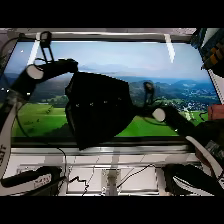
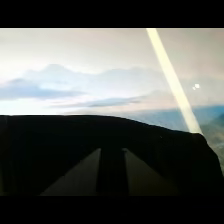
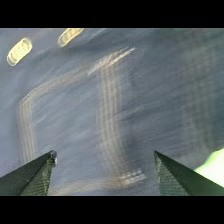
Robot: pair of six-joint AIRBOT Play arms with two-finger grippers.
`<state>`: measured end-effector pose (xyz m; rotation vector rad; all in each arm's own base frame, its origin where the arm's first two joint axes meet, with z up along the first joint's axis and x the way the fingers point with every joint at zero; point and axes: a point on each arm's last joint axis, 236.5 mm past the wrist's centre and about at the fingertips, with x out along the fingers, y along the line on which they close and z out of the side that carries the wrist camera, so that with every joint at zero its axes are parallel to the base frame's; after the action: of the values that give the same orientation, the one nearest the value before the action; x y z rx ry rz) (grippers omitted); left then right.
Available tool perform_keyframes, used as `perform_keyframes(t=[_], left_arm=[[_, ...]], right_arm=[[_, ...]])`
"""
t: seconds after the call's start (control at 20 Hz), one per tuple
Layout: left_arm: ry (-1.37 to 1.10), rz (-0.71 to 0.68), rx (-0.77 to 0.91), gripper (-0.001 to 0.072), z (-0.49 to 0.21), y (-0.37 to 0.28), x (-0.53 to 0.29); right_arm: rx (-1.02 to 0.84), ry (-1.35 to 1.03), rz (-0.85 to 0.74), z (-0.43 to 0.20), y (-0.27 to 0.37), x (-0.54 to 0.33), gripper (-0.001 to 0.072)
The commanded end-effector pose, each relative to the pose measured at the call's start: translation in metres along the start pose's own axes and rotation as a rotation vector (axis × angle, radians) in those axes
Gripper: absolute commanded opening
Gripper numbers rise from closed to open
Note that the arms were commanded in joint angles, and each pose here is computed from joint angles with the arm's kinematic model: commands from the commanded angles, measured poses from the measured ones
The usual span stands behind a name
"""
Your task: Fold the clothes and pants, and hang the long-sleeved shirts on hangers.
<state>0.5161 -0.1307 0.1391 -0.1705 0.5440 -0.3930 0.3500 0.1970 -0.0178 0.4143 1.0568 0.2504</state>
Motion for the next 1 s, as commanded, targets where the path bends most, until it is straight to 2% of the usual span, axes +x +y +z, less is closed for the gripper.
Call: perform_keyframes(t=[0.0, 0.15, 0.25, 0.35, 0.4, 0.45, 0.5, 0.55, 0.65, 0.85, 0.95], left_arm=[[0.114, -0.04, -0.011, 0.0012, -0.008, 0.005, -0.066], [0.11, 0.019, -0.039, 0.0011, -0.02, 0.019, -0.113], [0.133, 0.089, -0.132, 0.0013, -0.053, 0.031, -0.137], [0.183, 0.096, -0.189, 0.0014, -0.099, 0.027, -0.15], [0.216, 0.091, -0.205, 0.0066, -0.12, 0.023, -0.153], [0.245, 0.084, -0.243, 0.033, -0.137, 0.019, -0.154], [0.279, 0.075, -0.296, 0.0657, -0.153, 0.014, -0.155], [0.323, 0.074, -0.359, 0.0701, -0.168, 0.01, -0.156], [0.375, 0.07, -0.37, 0.0696, -0.185, 0.008, -0.158], [0.393, 0.097, -0.367, 0.0688, -0.19, 0.014, -0.159], [0.458, 0.206, -0.408, 0.0689, -0.209, 0.033, -0.169]], right_arm=[[0.043, 0.025, -0.19, 0.03, -0.103, -0.034, 0.0683], [0.051, 0.151, -0.2, 0.012, -0.149, -0.047, 0.0679], [0.035, 0.199, -0.075, 0.005, -0.137, -0.043, 0.0657], [0.018, 0.226, 0.038, 0.001, -0.12, -0.031, 0.0652], [0.042, 0.242, 0.069, -0.002, -0.116, -0.023, 0.0652], [0.085, 0.264, 0.096, -0.006, -0.114, -0.013, 0.0652], [0.118, 0.285, 0.119, -0.01, -0.113, -0.004, 0.0654], [0.171, 0.307, 0.154, -0.012, -0.108, 0.005, 0.0654], [0.221, 0.35, 0.213, -0.013, -0.098, 0.018, 0.0654], [0.152, 0.419, 0.247, -0.01, -0.075, 0.041, 0.0654], [0.111, 0.435, 0.255, -0.004, -0.062, 0.05, 0.0653]])
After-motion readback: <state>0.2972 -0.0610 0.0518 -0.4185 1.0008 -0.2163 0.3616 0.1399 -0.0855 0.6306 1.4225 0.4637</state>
